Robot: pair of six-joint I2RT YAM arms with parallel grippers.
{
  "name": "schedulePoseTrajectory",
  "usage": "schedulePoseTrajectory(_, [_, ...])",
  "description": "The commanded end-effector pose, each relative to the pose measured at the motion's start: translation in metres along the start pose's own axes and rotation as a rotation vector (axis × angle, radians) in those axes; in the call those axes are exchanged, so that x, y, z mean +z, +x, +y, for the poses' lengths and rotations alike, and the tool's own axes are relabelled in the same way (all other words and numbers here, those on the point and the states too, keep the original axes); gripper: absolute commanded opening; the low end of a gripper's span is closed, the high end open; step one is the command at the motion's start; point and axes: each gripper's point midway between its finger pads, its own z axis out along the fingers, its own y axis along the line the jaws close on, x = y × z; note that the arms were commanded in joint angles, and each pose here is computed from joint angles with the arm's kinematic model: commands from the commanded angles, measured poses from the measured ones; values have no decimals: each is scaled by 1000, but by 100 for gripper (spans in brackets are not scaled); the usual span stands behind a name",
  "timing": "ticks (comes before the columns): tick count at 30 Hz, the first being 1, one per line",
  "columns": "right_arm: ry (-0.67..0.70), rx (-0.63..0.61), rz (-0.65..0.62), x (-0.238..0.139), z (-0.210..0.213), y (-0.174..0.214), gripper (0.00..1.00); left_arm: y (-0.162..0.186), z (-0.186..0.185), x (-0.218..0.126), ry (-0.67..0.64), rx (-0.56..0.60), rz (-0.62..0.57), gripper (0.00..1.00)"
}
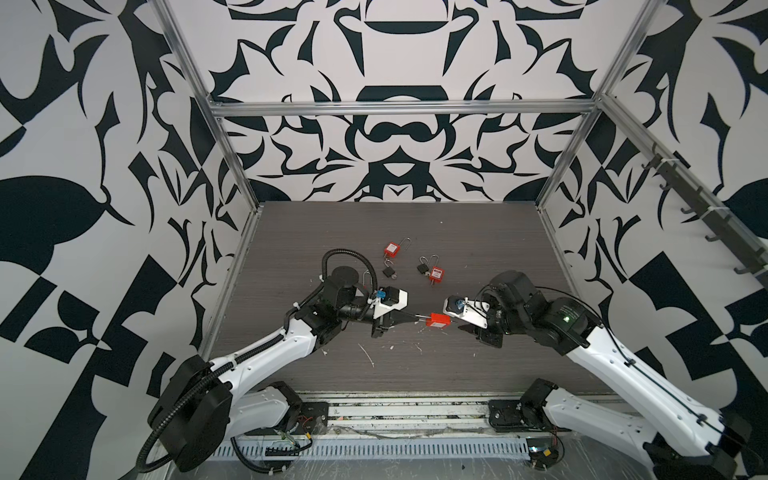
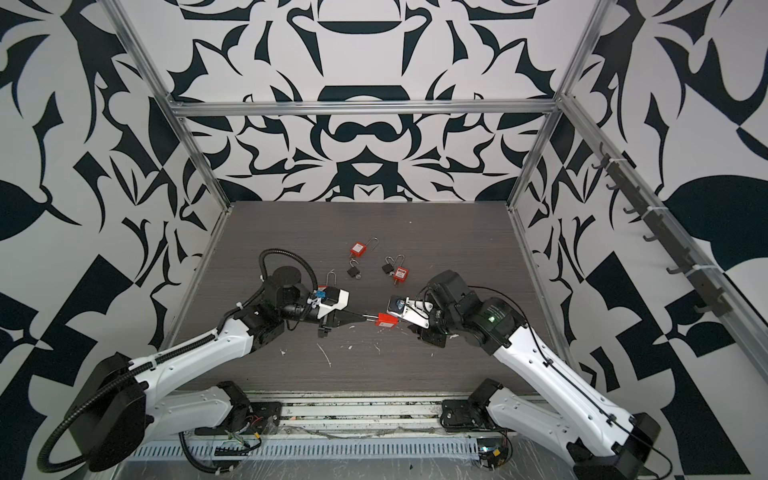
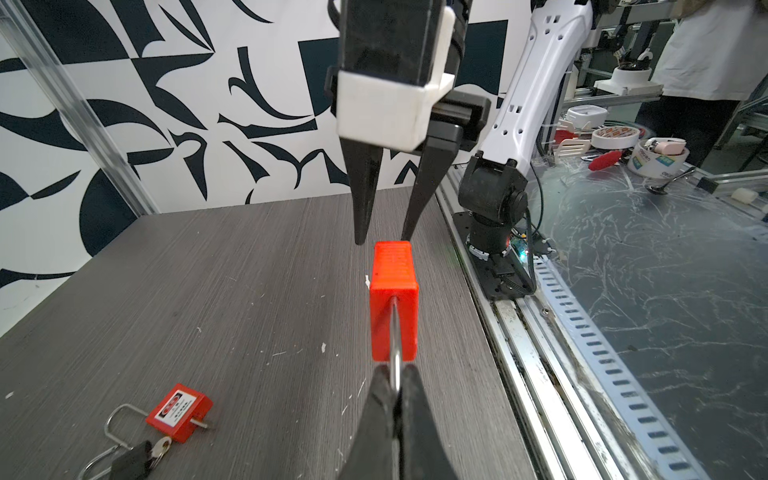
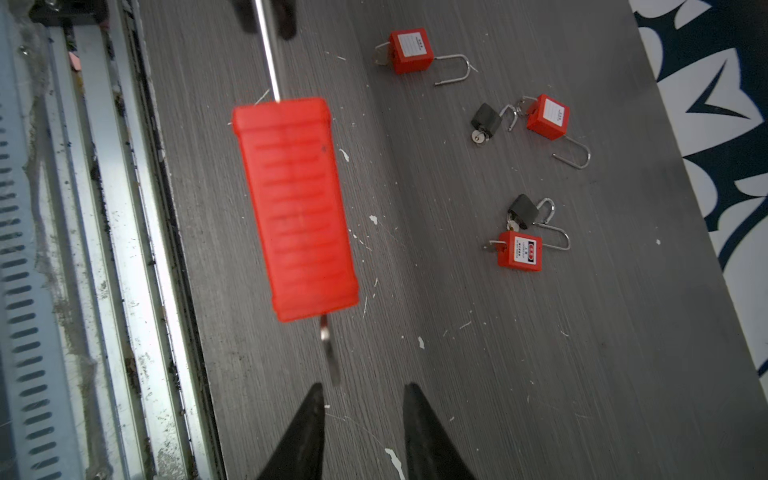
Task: Lock with the key
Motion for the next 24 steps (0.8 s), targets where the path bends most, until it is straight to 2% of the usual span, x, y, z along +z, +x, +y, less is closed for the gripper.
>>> schedulePoseTrajectory(1, [-75,-15,-97,-7,6,-28,35,-14,0,4,12,43,-18,0])
schedulePoseTrajectory(5, [-81,-22,-112,-7,7,-31,32,-13,0,6,7,44,-13,0])
schedulePoseTrajectory(14, [-81,-55,-82,-2,11,-19,0,-12,2,6,-13,59,8,0])
schedulePoseTrajectory(24, [-72,-51,-39,7,15,9,0,-3,9,-11,-82,50,49,0])
